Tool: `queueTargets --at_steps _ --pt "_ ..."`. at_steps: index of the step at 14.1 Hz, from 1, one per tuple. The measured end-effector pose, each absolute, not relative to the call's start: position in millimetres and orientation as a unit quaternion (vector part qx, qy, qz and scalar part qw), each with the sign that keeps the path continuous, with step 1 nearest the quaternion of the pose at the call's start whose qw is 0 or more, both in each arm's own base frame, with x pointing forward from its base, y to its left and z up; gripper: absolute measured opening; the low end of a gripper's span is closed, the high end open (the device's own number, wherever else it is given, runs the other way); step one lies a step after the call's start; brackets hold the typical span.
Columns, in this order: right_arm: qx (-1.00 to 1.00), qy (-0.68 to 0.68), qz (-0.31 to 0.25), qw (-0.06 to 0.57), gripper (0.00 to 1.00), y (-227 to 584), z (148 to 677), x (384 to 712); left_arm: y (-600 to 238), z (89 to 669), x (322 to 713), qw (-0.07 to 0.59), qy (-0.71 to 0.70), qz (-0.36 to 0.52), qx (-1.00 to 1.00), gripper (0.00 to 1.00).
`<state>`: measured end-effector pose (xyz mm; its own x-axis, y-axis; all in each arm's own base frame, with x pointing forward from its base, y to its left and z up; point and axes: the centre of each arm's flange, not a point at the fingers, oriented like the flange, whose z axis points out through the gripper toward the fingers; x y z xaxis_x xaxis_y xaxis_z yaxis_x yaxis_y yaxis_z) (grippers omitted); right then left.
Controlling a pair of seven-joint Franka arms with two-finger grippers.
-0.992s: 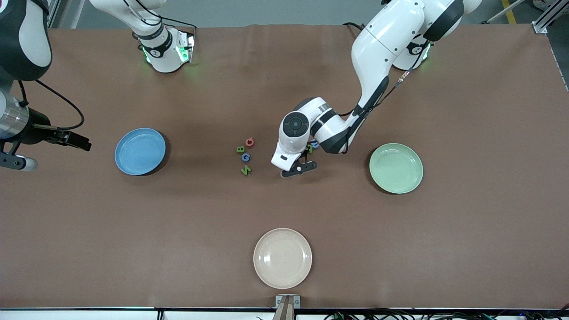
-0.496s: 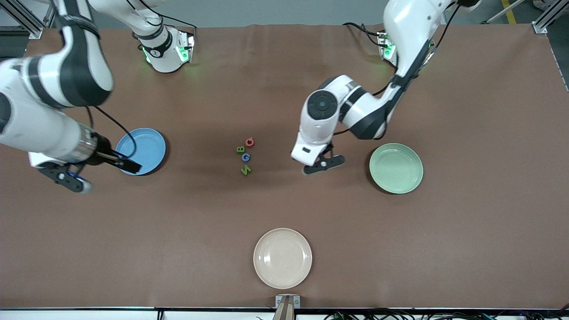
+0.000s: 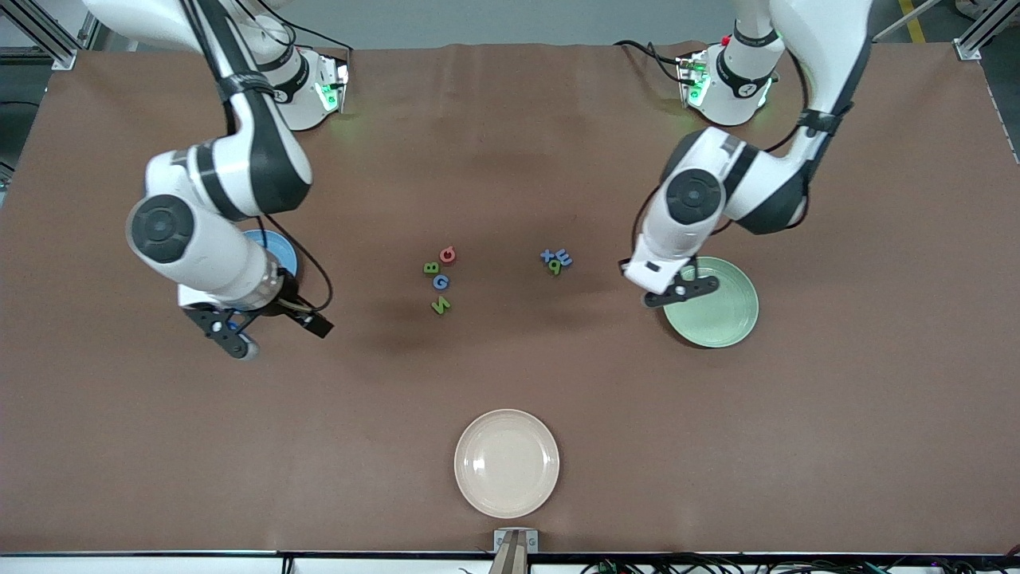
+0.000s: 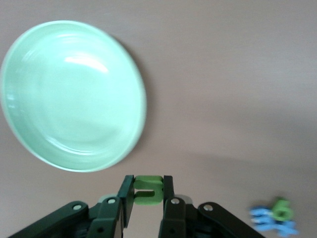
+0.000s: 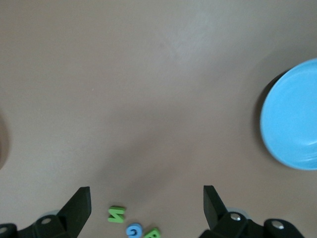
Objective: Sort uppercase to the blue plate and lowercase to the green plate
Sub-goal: 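Carry the green s to the green plate while the right gripper reaches letters, then open the left gripper over the green plate while the right gripper grasps Z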
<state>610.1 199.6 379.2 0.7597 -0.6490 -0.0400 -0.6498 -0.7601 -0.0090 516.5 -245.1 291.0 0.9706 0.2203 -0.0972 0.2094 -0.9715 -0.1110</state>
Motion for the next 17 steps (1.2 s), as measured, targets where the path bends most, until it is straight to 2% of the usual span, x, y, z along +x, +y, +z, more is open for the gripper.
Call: queueTargets --at_steps 7,11,17 --pt "-0.92 0.392 -0.01 0.021 1.0 288.9 280.9 583.5 -158.9 249.1 513.4 0.025 -0.1 0.044 -0.994 0.27" --pt "-0.917 0.398 -0.018 0.022 1.0 292.8 231.7 572.6 -158.5 227.3 506.6 0.012 -0.099 0.038 -0.994 0.27" --pt "-0.908 0.419 -0.02 0.02 0.99 329.9 192.4 549.5 -160.2 194.3 497.7 0.0 -0.097 0.046 -0.994 0.27"
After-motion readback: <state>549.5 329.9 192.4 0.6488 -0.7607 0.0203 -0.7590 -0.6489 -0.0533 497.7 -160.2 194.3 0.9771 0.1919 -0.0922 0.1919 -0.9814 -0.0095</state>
